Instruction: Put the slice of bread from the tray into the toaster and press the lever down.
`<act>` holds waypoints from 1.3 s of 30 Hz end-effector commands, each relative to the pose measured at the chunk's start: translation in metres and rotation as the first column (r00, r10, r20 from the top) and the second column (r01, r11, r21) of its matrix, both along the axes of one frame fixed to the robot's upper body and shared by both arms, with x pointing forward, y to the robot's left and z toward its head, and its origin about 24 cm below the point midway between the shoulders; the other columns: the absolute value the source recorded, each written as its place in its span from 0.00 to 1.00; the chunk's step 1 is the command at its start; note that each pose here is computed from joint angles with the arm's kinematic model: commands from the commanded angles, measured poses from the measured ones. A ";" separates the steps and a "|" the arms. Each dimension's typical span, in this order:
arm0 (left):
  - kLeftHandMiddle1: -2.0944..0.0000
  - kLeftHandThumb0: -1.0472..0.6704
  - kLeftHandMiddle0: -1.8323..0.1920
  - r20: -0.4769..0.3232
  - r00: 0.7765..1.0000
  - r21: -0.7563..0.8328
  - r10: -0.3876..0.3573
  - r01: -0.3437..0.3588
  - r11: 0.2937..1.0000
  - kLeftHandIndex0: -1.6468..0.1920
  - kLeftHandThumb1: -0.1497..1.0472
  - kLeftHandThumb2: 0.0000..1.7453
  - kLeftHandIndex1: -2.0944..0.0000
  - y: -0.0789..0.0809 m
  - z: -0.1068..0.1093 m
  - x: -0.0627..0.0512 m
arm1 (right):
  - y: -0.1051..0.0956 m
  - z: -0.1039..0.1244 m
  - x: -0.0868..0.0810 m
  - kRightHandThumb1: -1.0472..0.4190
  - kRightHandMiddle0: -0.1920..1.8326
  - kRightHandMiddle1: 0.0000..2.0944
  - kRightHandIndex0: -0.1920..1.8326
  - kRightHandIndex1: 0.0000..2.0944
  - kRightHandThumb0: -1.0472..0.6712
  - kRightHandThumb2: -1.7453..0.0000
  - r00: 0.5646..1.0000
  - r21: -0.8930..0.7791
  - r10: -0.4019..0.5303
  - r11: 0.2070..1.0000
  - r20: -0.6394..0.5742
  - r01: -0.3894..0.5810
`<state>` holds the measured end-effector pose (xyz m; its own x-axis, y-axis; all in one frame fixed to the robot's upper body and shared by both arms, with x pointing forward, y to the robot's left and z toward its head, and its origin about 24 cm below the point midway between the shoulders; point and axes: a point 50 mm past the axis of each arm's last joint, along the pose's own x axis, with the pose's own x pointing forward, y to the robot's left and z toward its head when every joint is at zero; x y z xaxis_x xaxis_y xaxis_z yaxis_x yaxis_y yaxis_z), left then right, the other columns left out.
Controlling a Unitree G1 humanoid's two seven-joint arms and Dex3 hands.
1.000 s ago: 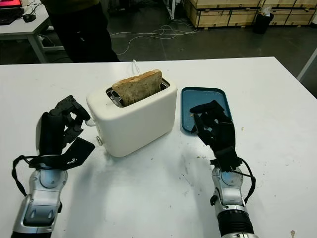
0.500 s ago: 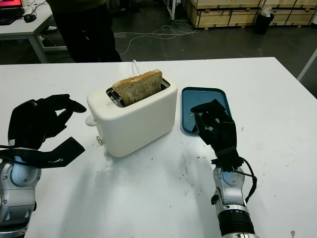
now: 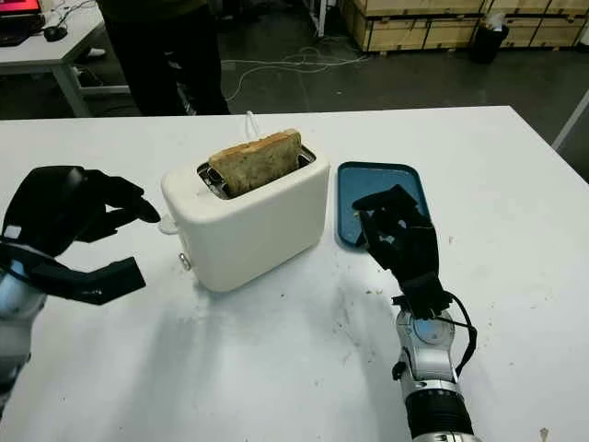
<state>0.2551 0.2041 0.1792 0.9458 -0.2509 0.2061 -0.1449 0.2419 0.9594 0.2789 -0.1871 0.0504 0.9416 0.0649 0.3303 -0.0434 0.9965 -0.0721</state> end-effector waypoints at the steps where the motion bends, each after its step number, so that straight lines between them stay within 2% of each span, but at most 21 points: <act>1: 0.28 0.58 0.34 0.011 1.000 0.034 -0.024 0.023 0.999 0.11 0.77 0.00 0.86 0.002 0.008 0.004 | 0.003 0.000 0.001 0.09 0.39 0.83 0.52 0.83 0.34 0.79 1.000 0.007 0.009 1.000 -0.005 -0.009; 5: 0.24 0.58 0.35 0.006 0.999 0.069 -0.045 0.045 0.997 0.08 0.75 0.00 0.84 0.002 0.012 0.009 | 0.003 0.000 0.001 0.09 0.39 0.83 0.52 0.83 0.34 0.79 1.000 0.011 0.016 1.000 -0.001 -0.016; 11: 0.23 0.58 0.35 -0.010 0.998 0.091 -0.055 0.056 0.994 0.07 0.74 0.00 0.83 0.000 0.014 0.013 | 0.003 0.000 0.000 0.09 0.39 0.83 0.52 0.83 0.34 0.79 1.000 0.012 0.015 1.000 -0.005 -0.014; 20: 0.26 0.59 0.34 -0.017 0.998 0.097 -0.067 0.069 0.993 0.08 0.72 0.00 0.82 -0.002 0.009 0.014 | 0.004 -0.001 0.000 0.09 0.39 0.83 0.52 0.83 0.33 0.80 1.000 0.021 0.022 1.000 -0.014 -0.022; 28: 0.25 0.61 0.34 -0.041 0.995 0.071 -0.089 0.091 0.993 0.09 0.74 0.00 0.82 -0.005 0.003 0.014 | 0.004 -0.001 0.000 0.09 0.37 0.83 0.51 0.83 0.33 0.79 1.000 0.023 0.027 0.999 -0.014 -0.026; 39: 0.26 0.62 0.33 -0.053 0.996 0.074 -0.074 0.078 0.994 0.09 0.76 0.00 0.81 -0.005 -0.002 0.014 | 0.003 -0.002 0.000 0.09 0.37 0.83 0.51 0.83 0.34 0.79 0.999 0.030 0.032 0.999 -0.014 -0.031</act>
<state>0.2685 0.1993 0.1809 0.9286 -0.3407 0.1468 -0.0918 0.1723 0.9807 0.2790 -0.1842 0.0486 0.9435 0.0953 0.3172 -0.0788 0.9948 -0.0643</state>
